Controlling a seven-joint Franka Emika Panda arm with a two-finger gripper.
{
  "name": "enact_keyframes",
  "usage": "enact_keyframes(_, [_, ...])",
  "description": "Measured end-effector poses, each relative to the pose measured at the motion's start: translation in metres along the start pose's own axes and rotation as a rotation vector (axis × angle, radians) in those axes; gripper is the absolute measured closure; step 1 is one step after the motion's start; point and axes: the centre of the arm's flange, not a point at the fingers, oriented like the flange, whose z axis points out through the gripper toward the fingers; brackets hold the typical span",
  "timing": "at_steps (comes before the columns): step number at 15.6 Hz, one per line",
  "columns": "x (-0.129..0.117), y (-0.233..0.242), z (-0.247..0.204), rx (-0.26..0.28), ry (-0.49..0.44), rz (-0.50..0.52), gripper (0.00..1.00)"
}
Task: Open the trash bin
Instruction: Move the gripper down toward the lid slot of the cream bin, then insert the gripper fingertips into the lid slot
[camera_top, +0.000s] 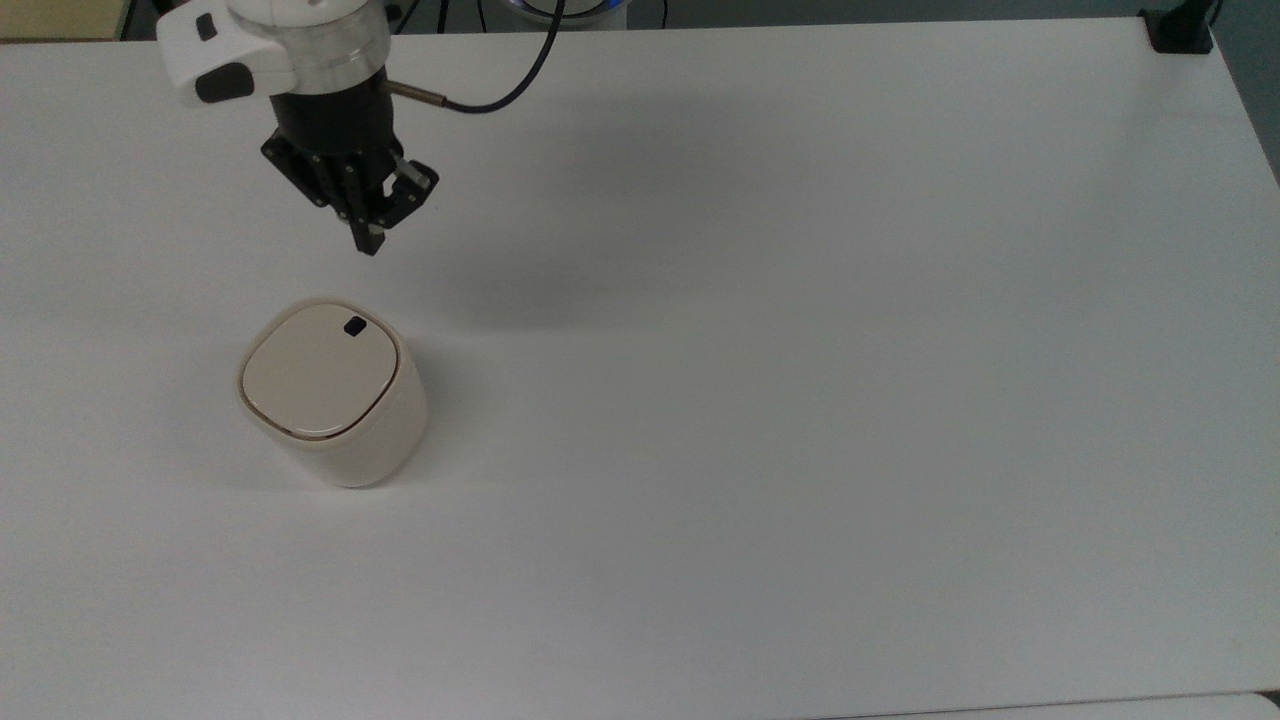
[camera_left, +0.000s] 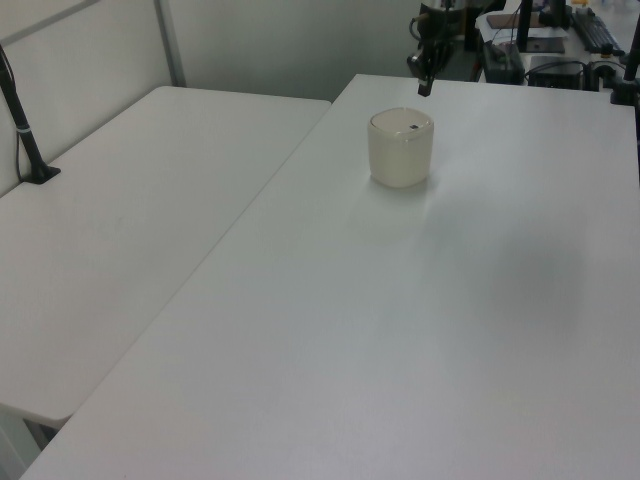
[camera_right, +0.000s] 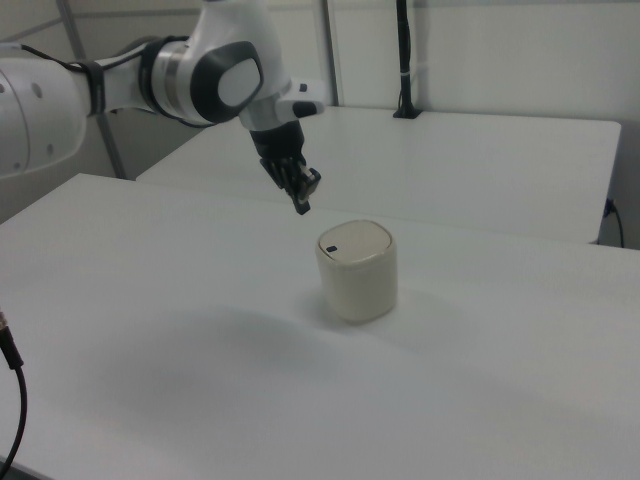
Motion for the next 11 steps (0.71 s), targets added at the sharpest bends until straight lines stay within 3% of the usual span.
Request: enact_keyframes(11, [0.022,0.011,0.067,-0.008,0.029,0.055,0.99])
